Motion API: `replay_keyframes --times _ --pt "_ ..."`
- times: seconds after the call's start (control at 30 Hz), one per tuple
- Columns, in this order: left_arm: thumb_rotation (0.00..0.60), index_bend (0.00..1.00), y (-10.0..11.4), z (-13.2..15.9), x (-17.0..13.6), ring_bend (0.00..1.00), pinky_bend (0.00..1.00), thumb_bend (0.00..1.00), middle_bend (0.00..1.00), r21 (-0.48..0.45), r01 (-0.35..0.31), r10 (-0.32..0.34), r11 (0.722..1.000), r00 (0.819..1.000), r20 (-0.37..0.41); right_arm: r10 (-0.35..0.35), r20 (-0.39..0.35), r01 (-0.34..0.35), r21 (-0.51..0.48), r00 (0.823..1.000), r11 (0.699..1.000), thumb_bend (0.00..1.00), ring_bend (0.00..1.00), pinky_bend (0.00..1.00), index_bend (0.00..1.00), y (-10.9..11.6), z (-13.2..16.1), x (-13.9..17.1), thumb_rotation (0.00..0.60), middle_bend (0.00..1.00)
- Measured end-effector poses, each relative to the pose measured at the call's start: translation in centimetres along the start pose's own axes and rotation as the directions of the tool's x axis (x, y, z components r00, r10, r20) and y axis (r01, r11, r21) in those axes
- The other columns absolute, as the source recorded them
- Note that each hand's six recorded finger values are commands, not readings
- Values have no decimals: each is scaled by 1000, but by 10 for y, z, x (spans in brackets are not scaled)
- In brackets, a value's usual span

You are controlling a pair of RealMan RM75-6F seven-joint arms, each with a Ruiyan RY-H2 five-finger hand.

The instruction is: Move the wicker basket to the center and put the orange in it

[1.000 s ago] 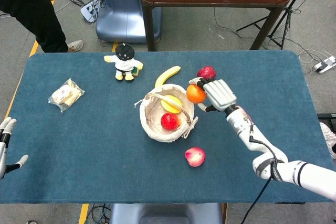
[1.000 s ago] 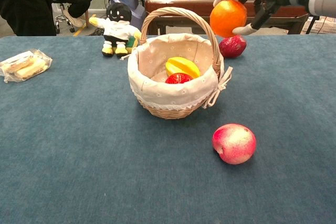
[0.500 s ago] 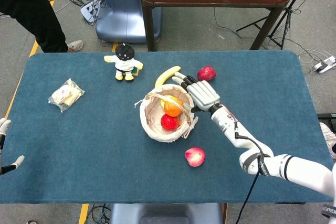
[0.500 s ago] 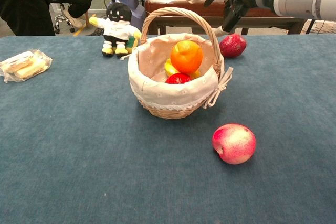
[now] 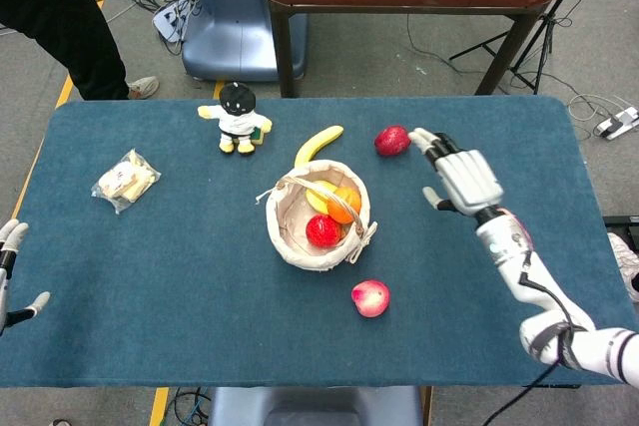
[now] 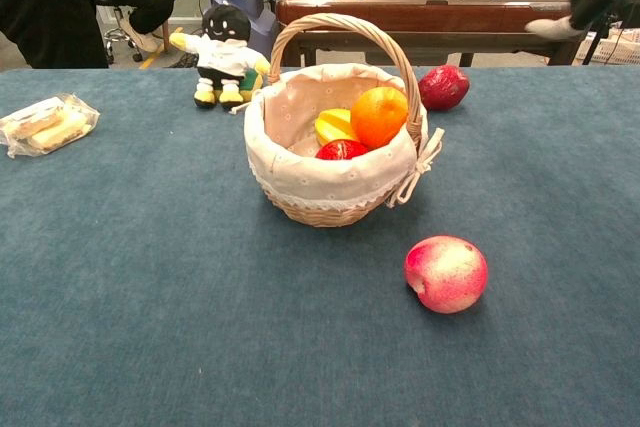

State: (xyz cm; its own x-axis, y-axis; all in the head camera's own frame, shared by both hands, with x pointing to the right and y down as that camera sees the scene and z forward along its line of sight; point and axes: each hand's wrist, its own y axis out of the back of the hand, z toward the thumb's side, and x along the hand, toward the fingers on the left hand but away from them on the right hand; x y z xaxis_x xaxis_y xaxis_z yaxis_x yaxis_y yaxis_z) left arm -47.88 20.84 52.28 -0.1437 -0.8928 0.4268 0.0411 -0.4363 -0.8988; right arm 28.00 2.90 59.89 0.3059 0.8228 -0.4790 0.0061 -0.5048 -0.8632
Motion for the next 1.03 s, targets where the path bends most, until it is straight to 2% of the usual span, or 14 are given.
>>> replay_keyframes --times 0.2,0.5,0.8,1.03 --pt "600 69 -2 7 4 97 168 205 62 3 4 -4 1000 1000 19 -59 141 54 37 988 998 383 86 485 0 7 -58 59 600 117" --pt "600 69 -7 11 6 97 168 205 62 9 14 -14 1000 1000 28 -118 246 104 69 962 992 383 97 485 0 4 -109 139 600 128" --pt "600 69 -10 16 5 97 167 205 62 -4 -5 5 1000 999 32 -139 331 124 65 933 990 383 117 484 6 -14 -133 201 600 150" --pt "600 69 -11 20 3 97 166 205 62 -1 -9 9 1000 999 43 -122 372 114 44 920 992 383 124 484 17 -26 -139 225 600 153"
